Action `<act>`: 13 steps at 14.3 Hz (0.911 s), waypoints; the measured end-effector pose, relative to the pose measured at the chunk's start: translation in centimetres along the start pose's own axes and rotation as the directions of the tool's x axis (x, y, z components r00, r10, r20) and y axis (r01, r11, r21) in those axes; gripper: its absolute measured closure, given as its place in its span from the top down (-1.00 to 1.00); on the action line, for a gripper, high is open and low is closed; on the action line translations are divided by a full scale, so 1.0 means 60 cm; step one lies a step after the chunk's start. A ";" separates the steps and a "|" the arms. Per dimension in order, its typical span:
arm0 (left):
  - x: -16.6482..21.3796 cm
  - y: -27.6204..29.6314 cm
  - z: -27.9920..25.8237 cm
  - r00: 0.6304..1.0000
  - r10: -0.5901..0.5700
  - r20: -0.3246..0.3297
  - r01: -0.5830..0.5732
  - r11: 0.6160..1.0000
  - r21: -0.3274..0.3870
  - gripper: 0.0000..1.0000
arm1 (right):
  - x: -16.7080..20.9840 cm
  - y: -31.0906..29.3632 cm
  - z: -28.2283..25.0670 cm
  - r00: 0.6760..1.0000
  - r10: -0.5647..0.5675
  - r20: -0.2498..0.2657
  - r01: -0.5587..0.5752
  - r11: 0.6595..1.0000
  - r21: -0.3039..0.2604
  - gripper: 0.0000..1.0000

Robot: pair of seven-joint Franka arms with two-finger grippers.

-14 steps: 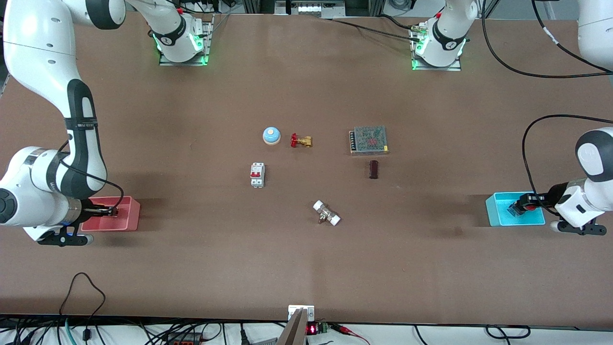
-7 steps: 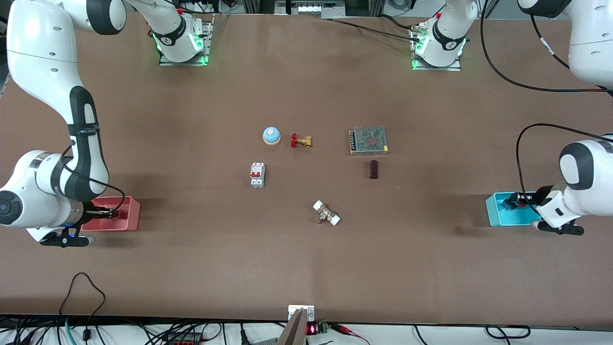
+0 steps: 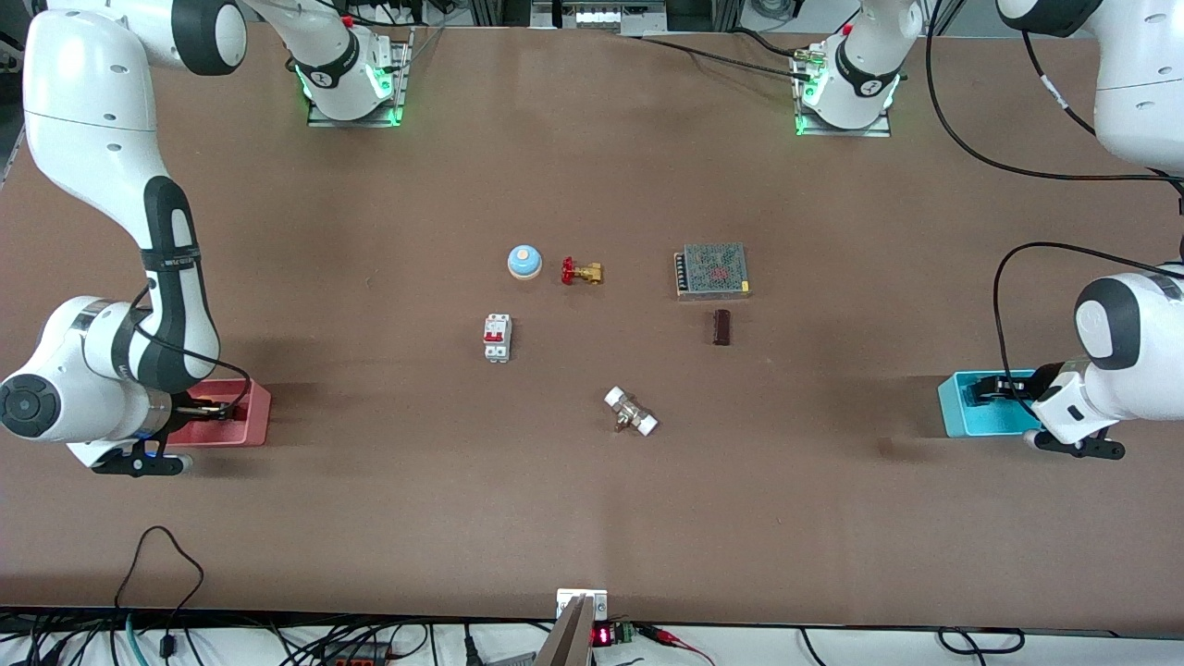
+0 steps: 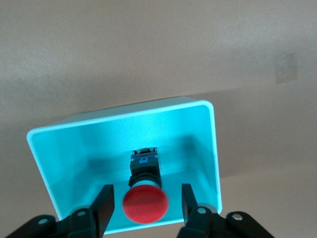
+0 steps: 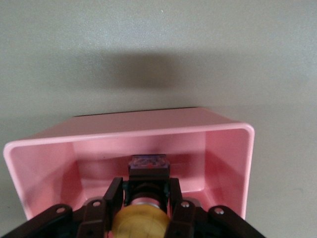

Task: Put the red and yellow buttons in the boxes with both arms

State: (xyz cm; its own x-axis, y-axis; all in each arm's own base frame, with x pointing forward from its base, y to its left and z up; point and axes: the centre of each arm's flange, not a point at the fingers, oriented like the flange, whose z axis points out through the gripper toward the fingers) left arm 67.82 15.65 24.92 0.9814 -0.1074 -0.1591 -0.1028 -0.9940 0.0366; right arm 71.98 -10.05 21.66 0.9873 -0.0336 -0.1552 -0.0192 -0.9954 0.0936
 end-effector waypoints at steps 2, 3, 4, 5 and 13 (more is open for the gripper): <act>0.017 0.012 -0.030 0.999 -0.001 -0.042 0.001 1.000 0.011 0.66 | 0.000 0.000 0.002 1.000 0.002 0.001 -0.002 1.000 0.004 0.16; 0.027 0.023 -0.050 0.998 -0.008 -0.064 0.009 1.000 0.018 0.87 | 0.000 -0.001 0.002 1.000 0.006 -0.001 -0.006 1.000 0.013 0.33; 0.036 0.039 -0.065 0.996 -0.019 -0.081 0.021 1.000 0.022 0.99 | 0.001 -0.002 0.001 1.000 0.011 -0.003 -0.011 1.000 0.022 0.51; 0.043 0.057 -0.076 0.995 -0.033 -0.092 0.035 0.999 0.025 1.00 | 0.001 -0.003 0.000 1.000 0.014 -0.006 -0.014 0.999 0.029 0.68; 0.053 0.200 -0.189 0.975 -0.146 -0.167 0.151 0.988 0.015 1.00 | -0.015 0.001 -0.155 0.998 0.018 -0.055 -0.015 0.998 0.059 1.00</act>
State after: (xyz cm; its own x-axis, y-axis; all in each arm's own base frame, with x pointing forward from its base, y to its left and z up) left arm 71.58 3.60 36.05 0.9990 0.0438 0.0041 0.0438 -0.9990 -0.0023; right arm 72.55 -9.24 30.94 0.9940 -0.0464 -0.0988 -0.0429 -0.9984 0.0375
